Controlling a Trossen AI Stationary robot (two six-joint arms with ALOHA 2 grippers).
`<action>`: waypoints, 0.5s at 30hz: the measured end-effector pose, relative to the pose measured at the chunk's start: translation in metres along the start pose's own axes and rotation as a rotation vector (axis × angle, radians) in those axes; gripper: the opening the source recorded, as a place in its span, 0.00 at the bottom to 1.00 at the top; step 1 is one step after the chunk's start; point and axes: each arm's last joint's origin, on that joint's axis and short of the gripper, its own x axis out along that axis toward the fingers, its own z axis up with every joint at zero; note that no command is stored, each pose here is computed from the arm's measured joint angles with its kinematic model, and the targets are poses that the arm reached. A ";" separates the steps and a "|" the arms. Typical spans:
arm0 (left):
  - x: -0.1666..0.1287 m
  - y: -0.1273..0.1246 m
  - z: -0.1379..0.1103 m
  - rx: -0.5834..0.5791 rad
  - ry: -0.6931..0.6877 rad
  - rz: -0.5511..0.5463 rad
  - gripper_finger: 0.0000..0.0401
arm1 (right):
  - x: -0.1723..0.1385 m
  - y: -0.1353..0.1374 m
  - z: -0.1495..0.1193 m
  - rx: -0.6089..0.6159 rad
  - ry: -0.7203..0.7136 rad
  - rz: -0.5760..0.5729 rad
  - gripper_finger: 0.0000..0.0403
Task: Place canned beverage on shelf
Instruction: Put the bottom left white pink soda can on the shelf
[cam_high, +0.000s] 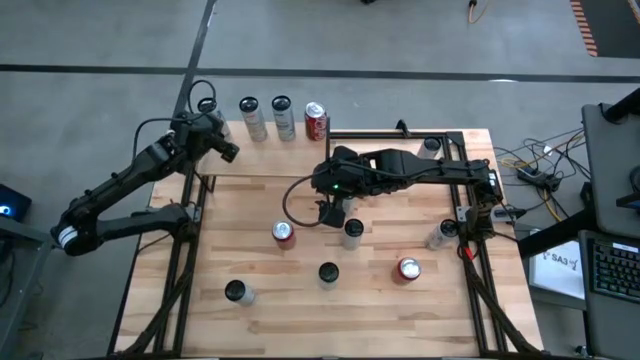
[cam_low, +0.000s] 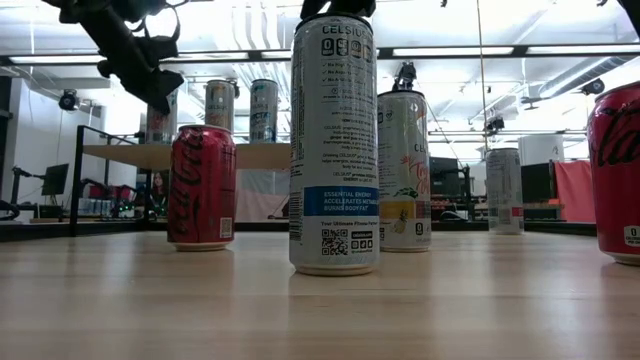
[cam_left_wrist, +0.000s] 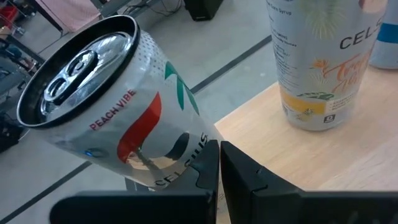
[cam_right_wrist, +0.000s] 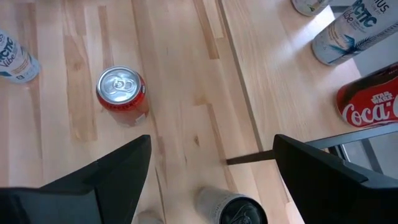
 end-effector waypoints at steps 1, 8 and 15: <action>0.000 0.000 0.000 0.002 0.000 0.001 0.00 | 0.000 0.000 0.000 0.000 0.000 0.000 0.81; -0.001 0.002 0.001 0.019 -0.012 0.027 0.00 | 0.000 0.000 0.000 0.000 0.000 0.000 0.81; -0.011 0.003 0.001 -0.079 -0.062 -0.073 0.00 | -0.001 0.002 0.000 0.023 0.000 0.003 0.81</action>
